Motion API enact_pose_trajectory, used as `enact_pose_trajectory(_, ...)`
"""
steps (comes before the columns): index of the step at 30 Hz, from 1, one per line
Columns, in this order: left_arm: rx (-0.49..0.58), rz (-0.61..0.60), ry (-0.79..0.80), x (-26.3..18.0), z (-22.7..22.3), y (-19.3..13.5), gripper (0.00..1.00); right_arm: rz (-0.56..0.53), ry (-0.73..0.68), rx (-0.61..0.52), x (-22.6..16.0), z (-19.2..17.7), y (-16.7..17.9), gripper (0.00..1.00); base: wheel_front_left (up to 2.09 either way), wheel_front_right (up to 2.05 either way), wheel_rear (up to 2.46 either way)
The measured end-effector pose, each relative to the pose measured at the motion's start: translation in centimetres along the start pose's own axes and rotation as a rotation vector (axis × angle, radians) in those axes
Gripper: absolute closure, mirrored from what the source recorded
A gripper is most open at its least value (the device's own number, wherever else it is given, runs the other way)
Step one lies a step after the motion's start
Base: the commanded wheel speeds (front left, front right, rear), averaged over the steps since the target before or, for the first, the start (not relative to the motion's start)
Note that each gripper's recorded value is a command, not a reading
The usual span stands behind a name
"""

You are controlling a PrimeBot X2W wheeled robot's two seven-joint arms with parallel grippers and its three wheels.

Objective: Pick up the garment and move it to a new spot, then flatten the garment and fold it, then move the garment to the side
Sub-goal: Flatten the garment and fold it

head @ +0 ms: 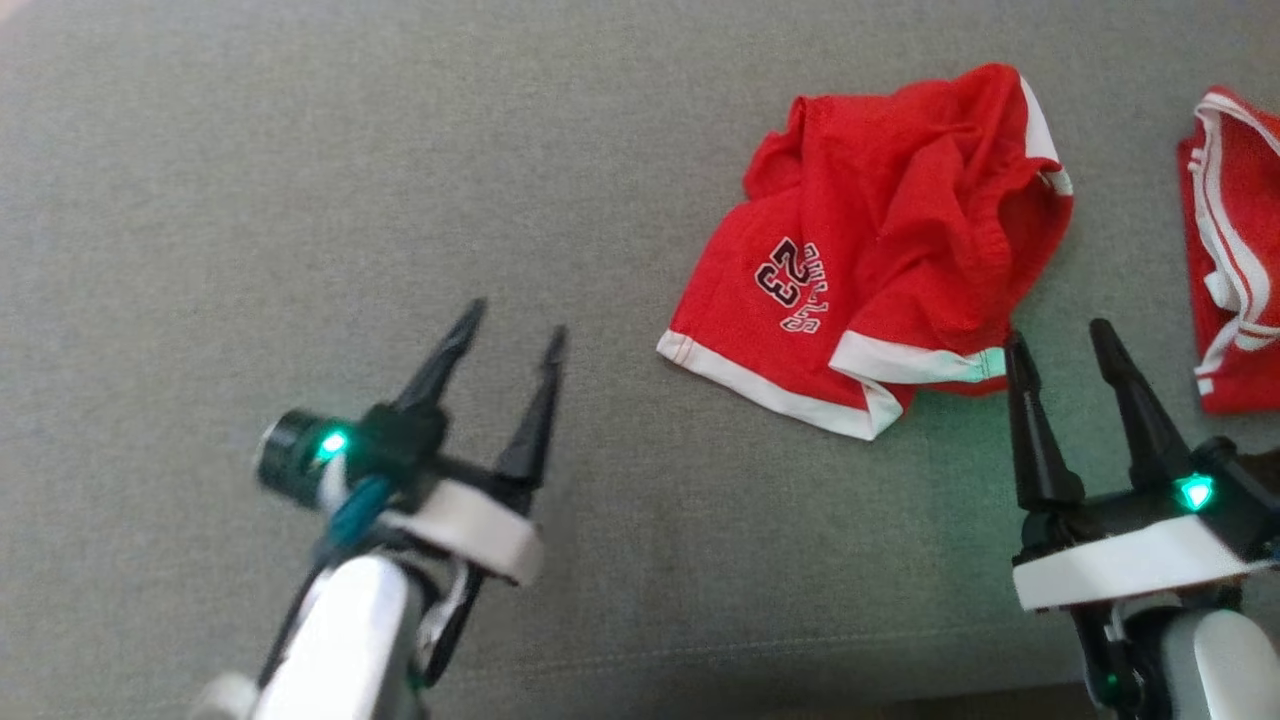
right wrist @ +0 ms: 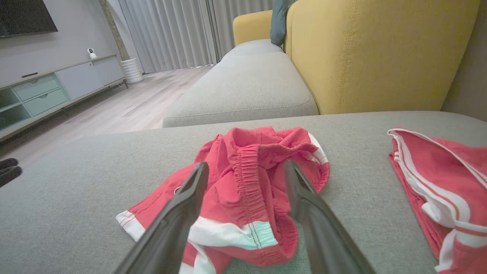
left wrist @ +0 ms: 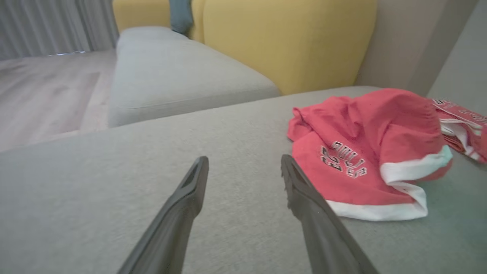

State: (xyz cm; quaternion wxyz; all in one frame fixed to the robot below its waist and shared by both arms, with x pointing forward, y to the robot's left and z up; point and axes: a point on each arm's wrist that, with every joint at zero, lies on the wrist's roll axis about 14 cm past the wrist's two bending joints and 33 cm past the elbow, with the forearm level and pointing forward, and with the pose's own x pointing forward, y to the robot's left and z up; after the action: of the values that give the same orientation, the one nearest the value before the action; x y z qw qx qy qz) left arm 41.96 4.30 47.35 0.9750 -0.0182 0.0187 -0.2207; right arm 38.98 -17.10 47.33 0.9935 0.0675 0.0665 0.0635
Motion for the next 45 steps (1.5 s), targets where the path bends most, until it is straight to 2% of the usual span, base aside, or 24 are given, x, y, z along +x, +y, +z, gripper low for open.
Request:
enact_pose_trajectory(10,-0.054,-0.256,0.236,4.0,-5.1,-6.5,0.00,-0.061,0.032,0.002,0.0,-1.1,-1.9,0.00,0.00,0.00,0.00)
enact_pose_trajectory(15,-0.073,-0.309,0.374,4.5,-8.0,-7.9,0.00,-0.090,0.045,0.008,-0.1,-1.6,-2.7,0.00,0.00,0.00,0.00)
enact_pose_trajectory(22,-0.080,-0.329,0.453,4.8,-8.8,-8.5,0.00,-0.108,0.050,0.008,-0.4,-1.8,-3.2,0.00,0.00,0.00,0.00)
enact_pose_trajectory(23,-0.075,-0.336,0.465,4.7,-8.9,-8.7,0.14,-0.109,0.051,0.008,-0.4,-1.8,-3.3,0.00,0.00,0.00,0.00)
enact_pose_trajectory(24,-0.071,-0.346,0.479,4.6,-9.0,-9.0,1.00,-0.110,0.051,0.008,-0.5,-1.8,-3.3,0.00,0.00,0.00,0.00)
enact_pose_trajectory(29,-0.075,-0.351,0.506,4.3,-9.0,-9.2,1.00,-0.106,0.076,0.018,-0.5,-2.5,-3.2,0.00,0.00,0.00,0.00)
enact_pose_trajectory(33,-0.073,-0.339,0.496,4.4,-8.7,-9.0,1.00,-0.083,0.167,0.020,-0.7,-4.4,-3.2,0.00,0.00,0.00,0.00)
enact_pose_trajectory(44,-0.084,-0.313,0.481,4.4,-8.5,-8.2,1.00,0.081,0.301,-0.025,1.4,-6.5,-0.8,0.00,0.00,0.00,0.00)
enact_pose_trajectory(45,-0.084,-0.311,0.481,4.4,-8.5,-8.2,1.00,0.091,0.312,-0.022,1.4,-6.8,-0.6,0.25,0.00,0.00,0.00)
